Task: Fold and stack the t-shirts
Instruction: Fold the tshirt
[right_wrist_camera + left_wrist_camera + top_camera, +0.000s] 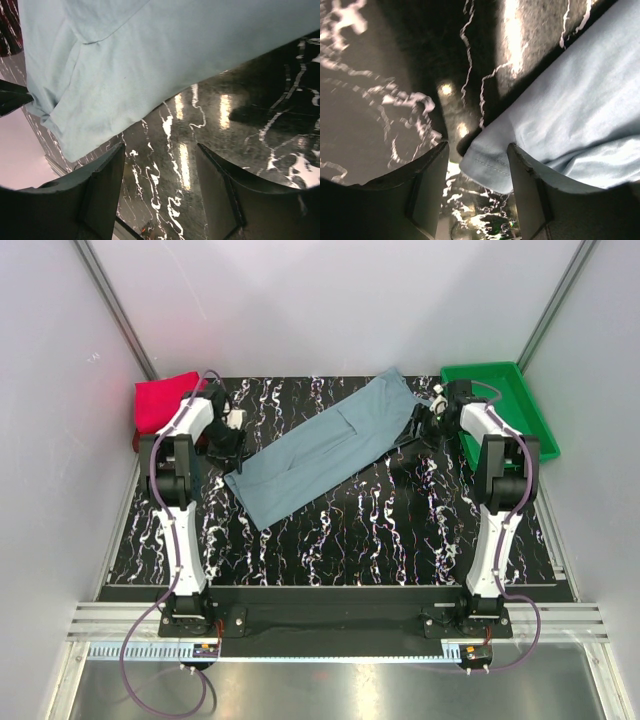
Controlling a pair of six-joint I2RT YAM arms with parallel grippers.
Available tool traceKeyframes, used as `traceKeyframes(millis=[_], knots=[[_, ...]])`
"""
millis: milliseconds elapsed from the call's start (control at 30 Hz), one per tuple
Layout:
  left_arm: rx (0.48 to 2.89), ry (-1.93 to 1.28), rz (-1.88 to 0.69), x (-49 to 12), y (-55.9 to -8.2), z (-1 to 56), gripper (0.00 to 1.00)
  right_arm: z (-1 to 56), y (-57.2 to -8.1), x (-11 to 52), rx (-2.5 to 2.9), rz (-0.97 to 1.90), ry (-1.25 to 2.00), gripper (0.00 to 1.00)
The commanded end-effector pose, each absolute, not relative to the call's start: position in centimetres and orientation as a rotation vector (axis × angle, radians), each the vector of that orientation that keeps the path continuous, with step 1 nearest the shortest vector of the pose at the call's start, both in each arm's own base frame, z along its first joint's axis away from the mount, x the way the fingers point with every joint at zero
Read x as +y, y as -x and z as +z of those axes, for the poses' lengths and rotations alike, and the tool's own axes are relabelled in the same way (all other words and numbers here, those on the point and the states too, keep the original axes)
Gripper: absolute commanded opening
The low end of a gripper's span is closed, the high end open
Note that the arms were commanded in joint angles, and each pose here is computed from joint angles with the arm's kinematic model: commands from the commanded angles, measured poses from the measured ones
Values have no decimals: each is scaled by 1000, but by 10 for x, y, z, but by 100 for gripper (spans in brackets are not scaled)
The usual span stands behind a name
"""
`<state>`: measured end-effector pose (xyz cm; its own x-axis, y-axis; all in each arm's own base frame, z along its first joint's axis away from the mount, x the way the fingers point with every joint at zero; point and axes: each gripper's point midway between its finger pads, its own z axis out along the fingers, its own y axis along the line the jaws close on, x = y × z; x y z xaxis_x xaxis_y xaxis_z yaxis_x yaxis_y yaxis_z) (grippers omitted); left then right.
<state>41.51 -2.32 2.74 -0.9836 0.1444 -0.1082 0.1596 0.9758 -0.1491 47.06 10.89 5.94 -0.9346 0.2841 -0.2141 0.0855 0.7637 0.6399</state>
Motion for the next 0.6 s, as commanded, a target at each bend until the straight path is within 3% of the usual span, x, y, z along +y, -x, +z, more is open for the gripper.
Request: traceKeyframes(millis=[0,33,133,167,200,233,567], knots=[[3021,-272,-323,-32,-419,26,55,53,-477,99,2649,894,-275,66],[3030,-278,-326,-32,-416,24,54,52,-479,98,2649,889,-272,66],[3041,-287,-326,-31,-414,21,35,48,-483,94,2652,853,-266,66],[3041,-289,-335,-32,-413,22,27,47,-485,91,2652,831,-268,66],[3037,-292,-337,-32,-413,24,6,43,-486,89,2655,828,-274,66],[3044,-284,-346,-33,-409,24,0,44,-491,87,2646,812,-273,66],[3068,-252,-457,-49,-359,50,0,33,-537,83,2593,792,-250,66]])
